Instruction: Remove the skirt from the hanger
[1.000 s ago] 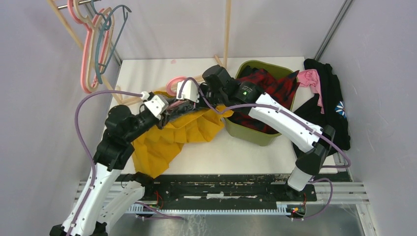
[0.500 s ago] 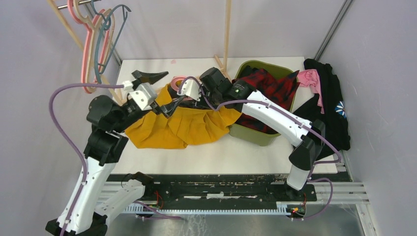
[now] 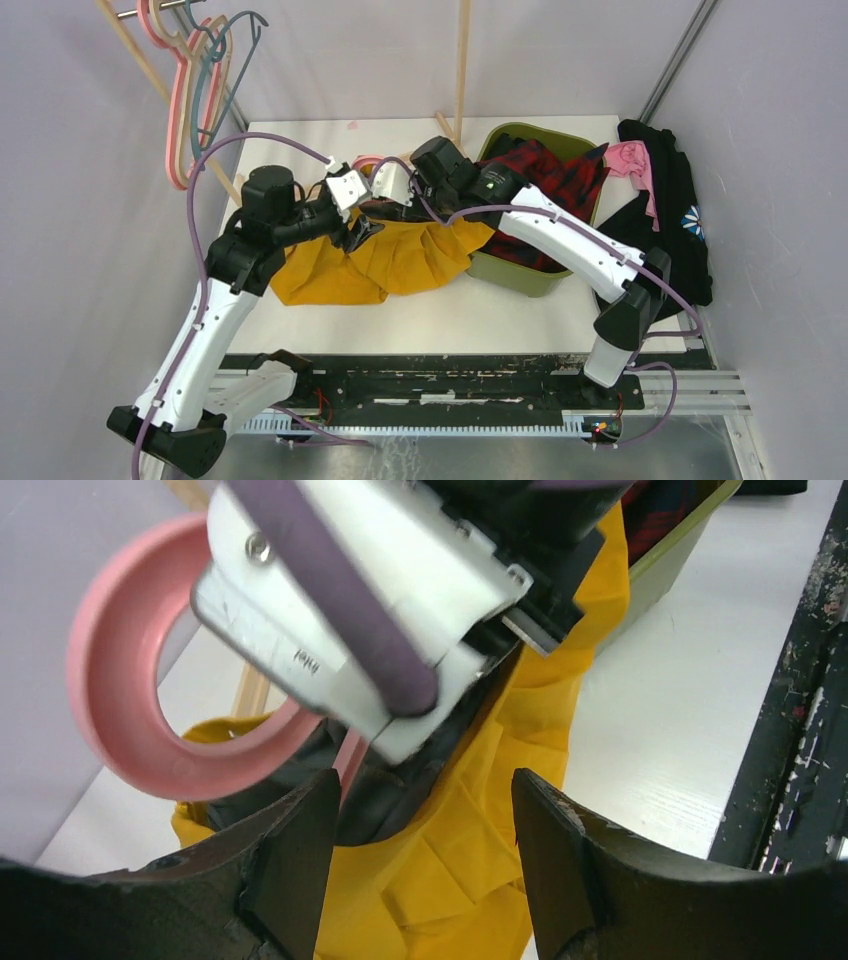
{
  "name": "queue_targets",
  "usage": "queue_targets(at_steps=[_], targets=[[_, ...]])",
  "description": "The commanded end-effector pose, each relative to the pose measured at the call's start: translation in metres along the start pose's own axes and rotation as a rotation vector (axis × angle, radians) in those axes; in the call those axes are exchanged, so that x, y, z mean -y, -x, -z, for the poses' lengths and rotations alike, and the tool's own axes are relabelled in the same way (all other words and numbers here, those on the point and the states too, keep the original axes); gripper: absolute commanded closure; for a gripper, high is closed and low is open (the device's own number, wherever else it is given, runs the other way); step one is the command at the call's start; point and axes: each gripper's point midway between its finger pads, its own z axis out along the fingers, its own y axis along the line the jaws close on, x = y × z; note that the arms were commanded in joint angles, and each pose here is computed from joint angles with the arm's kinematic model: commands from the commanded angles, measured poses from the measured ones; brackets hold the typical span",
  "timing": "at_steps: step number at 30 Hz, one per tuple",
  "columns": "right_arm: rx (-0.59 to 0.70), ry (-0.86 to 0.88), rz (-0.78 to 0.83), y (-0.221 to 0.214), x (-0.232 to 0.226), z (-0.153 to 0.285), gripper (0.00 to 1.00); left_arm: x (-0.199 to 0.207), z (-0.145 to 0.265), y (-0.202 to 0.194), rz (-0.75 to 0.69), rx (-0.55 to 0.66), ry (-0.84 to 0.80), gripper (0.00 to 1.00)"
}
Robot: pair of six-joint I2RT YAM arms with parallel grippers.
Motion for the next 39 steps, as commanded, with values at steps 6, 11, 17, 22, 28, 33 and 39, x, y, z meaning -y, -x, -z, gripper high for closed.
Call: queue_targets(at_steps=[6, 11, 17, 22, 28, 33, 39], targets=[[0.196, -0.208, 0.007, 0.039, 0.058, 0.076, 0.99, -0.022, 0.002, 0.010, -0.082, 0.007, 0.032, 0.29], [0.220, -0.209, 0.000, 0.040, 0.059, 0.086, 0.99, -0.054, -0.010, 0.049, -0.118, 0.083, 0.058, 0.29], [0.238, -0.242, -0.005, 0.037, 0.069, 0.101, 0.99, -0.073, -0.012, 0.110, -0.172, 0.226, 0.050, 0.28], [0.250, -0.269, -0.018, 0.031, 0.078, 0.113, 0.99, -0.066, -0.023, 0.124, -0.157, 0.288, -0.035, 0.27], [0.240, -0.293, -0.024, 0.021, 0.085, 0.120, 0.99, -0.039, -0.038, 0.097, -0.113, 0.292, -0.187, 0.27], [0.238, -0.297, -0.025, 0.019, 0.085, 0.124, 0.99, -0.029, -0.060, 0.079, -0.050, 0.331, -0.288, 0.28], [0.245, -0.288, -0.028, 0.019, 0.083, 0.123, 0.99, -0.036, -0.072, 0.078, -0.037, 0.341, -0.290, 0.28]])
